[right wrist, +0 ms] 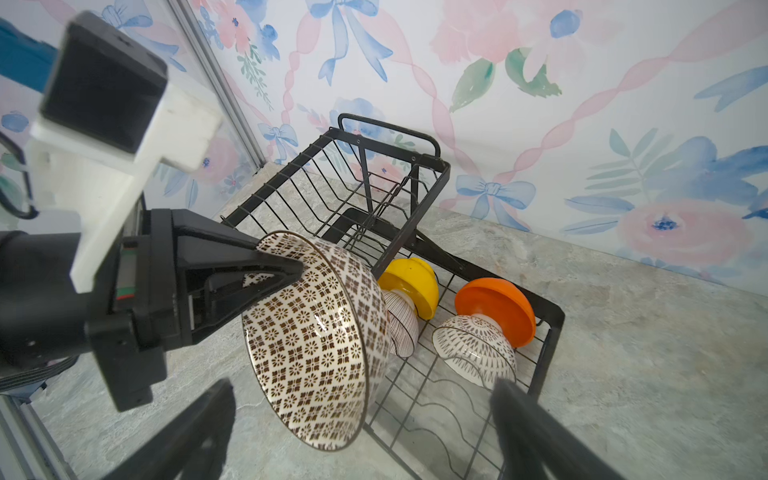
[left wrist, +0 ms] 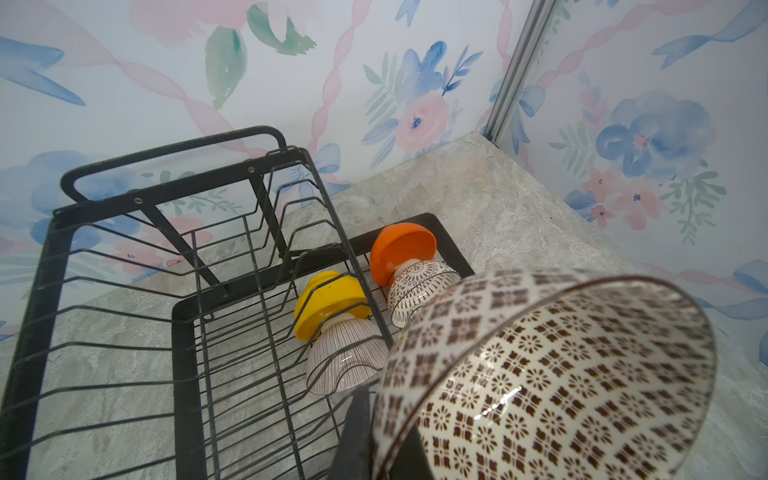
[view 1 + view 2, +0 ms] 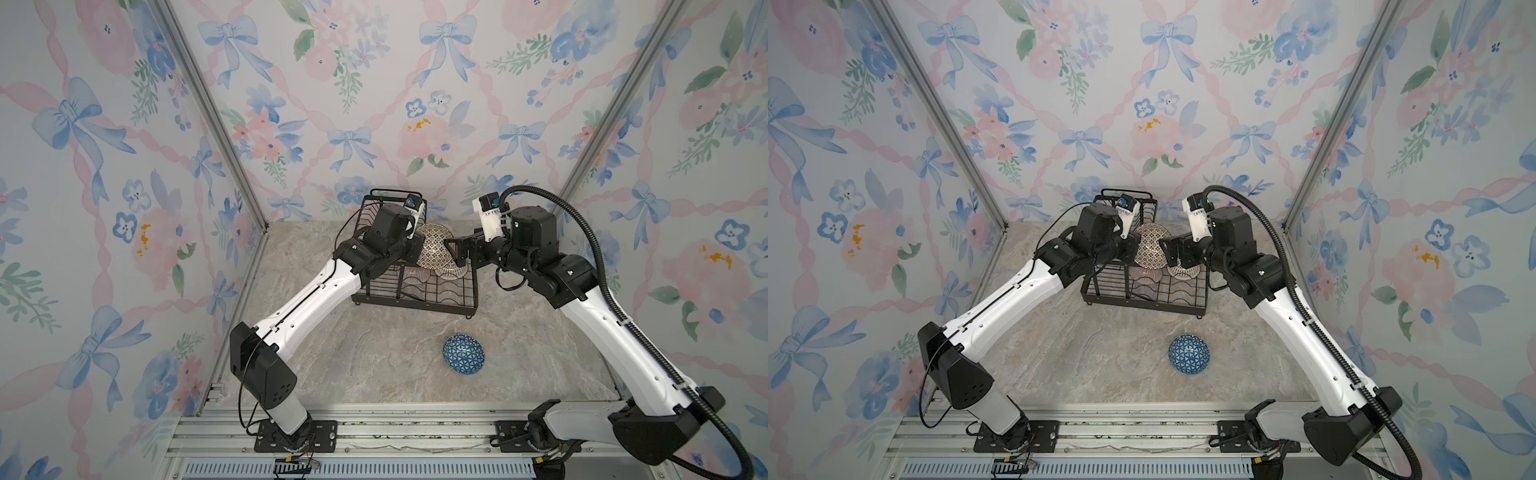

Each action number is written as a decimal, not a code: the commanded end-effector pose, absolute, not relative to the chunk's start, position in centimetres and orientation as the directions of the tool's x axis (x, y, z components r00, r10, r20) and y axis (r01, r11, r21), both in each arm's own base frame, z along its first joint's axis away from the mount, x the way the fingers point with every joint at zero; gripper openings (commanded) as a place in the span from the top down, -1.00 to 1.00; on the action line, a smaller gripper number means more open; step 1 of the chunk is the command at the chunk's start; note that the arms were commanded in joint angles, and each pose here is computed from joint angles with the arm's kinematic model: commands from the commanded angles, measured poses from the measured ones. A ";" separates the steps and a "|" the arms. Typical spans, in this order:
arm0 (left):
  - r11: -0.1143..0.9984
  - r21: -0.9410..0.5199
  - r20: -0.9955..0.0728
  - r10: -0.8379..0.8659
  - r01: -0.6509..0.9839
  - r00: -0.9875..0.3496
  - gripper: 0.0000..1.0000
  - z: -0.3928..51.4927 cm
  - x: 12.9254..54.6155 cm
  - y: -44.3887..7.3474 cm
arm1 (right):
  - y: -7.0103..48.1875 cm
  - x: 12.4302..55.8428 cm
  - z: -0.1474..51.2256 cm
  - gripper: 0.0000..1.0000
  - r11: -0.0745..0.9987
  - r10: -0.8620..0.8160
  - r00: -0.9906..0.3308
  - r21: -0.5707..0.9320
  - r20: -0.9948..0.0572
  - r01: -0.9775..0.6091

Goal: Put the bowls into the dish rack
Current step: 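Lift the brown-patterned bowl toward the rack with the left gripper while the right approaches, then grasp the brown-patterned bowl's rim with the right gripper while the left holds it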

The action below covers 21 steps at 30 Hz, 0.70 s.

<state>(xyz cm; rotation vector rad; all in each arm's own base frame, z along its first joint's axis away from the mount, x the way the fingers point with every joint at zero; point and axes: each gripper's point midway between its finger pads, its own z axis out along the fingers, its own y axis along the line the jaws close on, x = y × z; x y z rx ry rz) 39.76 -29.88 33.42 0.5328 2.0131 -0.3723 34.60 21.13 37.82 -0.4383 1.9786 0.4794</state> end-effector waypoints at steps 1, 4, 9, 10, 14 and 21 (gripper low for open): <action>0.849 -0.061 -0.924 0.151 0.525 -0.352 1.00 36.8 40.4 -30.4 | 21.6 35.3 37.6 -0.99 0.863 -0.083 -0.433 0.152 -0.898 -0.482; 0.849 -0.059 -0.926 0.150 0.526 -0.346 1.00 37.0 40.3 -30.3 | 21.6 35.8 36.8 -0.87 0.871 -0.089 -0.451 0.150 -0.888 -0.469; 0.844 -0.061 -0.930 0.146 0.532 -0.338 1.00 37.5 40.2 -30.4 | 21.5 36.4 35.8 -0.55 0.883 -0.091 -0.476 0.150 -0.875 -0.445; 0.843 -0.062 -0.930 0.145 0.535 -0.337 1.00 37.6 40.2 -30.5 | 21.6 36.4 35.7 -0.47 0.883 -0.091 -0.479 0.152 -0.873 -0.444; 0.834 -0.061 -0.935 0.144 0.548 -0.324 1.00 37.9 39.8 -30.9 | 21.5 36.8 35.1 -0.23 0.887 -0.085 -0.494 0.160 -0.865 -0.433; 0.819 -0.060 -0.942 0.142 0.570 -0.304 1.00 38.4 39.2 -31.6 | 21.5 37.2 34.2 -0.07 0.893 -0.077 -0.517 0.172 -0.852 -0.416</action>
